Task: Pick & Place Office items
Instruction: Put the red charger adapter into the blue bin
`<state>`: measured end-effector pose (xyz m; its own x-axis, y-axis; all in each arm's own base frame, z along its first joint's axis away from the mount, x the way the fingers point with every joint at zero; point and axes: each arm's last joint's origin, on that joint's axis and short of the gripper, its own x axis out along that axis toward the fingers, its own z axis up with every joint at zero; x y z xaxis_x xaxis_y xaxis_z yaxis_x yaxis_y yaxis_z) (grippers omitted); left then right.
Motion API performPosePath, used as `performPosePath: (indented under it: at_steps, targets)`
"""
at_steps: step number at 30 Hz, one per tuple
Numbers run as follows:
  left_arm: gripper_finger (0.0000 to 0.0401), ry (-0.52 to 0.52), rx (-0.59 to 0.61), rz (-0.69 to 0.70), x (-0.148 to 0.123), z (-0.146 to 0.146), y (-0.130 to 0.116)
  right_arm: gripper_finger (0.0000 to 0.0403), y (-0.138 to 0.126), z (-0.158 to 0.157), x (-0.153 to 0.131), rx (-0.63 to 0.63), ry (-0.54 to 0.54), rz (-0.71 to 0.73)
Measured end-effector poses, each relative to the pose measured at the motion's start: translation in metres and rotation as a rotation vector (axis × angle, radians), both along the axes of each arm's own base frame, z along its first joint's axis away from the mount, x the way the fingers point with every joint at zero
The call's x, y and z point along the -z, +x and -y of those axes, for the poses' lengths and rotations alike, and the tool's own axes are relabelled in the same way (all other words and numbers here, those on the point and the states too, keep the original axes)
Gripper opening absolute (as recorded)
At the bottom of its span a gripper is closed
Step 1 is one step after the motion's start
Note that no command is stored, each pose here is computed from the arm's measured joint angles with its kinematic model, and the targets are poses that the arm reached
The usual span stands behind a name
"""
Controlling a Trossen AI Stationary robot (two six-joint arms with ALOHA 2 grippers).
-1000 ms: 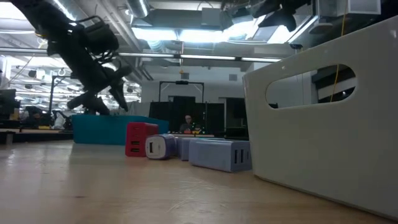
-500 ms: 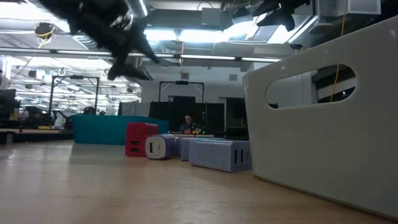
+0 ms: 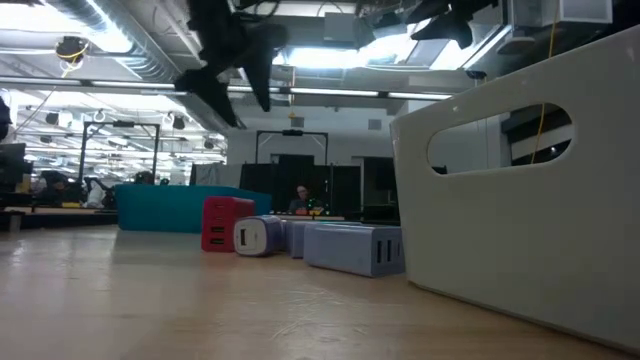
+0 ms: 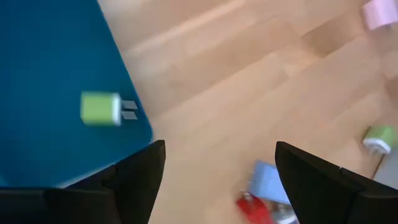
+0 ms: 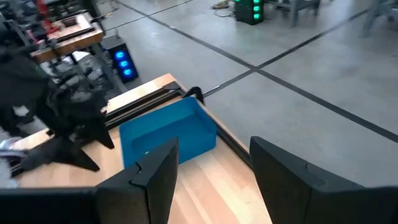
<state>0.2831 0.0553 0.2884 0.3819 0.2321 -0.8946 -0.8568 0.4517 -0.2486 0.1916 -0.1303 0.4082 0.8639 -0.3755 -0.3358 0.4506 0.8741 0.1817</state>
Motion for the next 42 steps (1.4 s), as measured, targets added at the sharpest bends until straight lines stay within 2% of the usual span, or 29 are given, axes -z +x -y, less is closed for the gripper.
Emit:
performPosePath:
  at_steps: [5, 12, 21, 28, 34, 42]
  targets:
    - [0.0296, -0.086, -0.193, -0.037, 0.028, 0.037, 0.028, 0.0204, 0.001, -0.002, 0.0, -0.078, -0.01, 0.002]
    - [0.0296, -0.184, -0.334, -0.081, 0.057, 0.081, 0.044, 0.0204, 0.002, -0.004, 0.0, -0.173, -0.008, 0.014]
    - [0.0296, -0.24, -0.354, -0.139, 0.076, 0.107, 0.049, 0.0204, 0.002, -0.005, 0.0, -0.201, -0.017, 0.014]
    - [0.0296, -0.239, -0.377, -0.166, 0.086, 0.104, 0.052, 0.0204, 0.002, -0.005, 0.0, -0.201, -0.018, 0.014]
    - [0.0296, -0.298, -0.311, -0.228, 0.106, 0.103, 0.062, 0.0204, 0.002, -0.005, 0.0, -0.201, -0.018, 0.014]
    - [0.028, -0.303, -0.3, -0.235, 0.119, 0.104, 0.068, 0.0204, 0.002, -0.005, 0.0, -0.201, -0.018, 0.013]
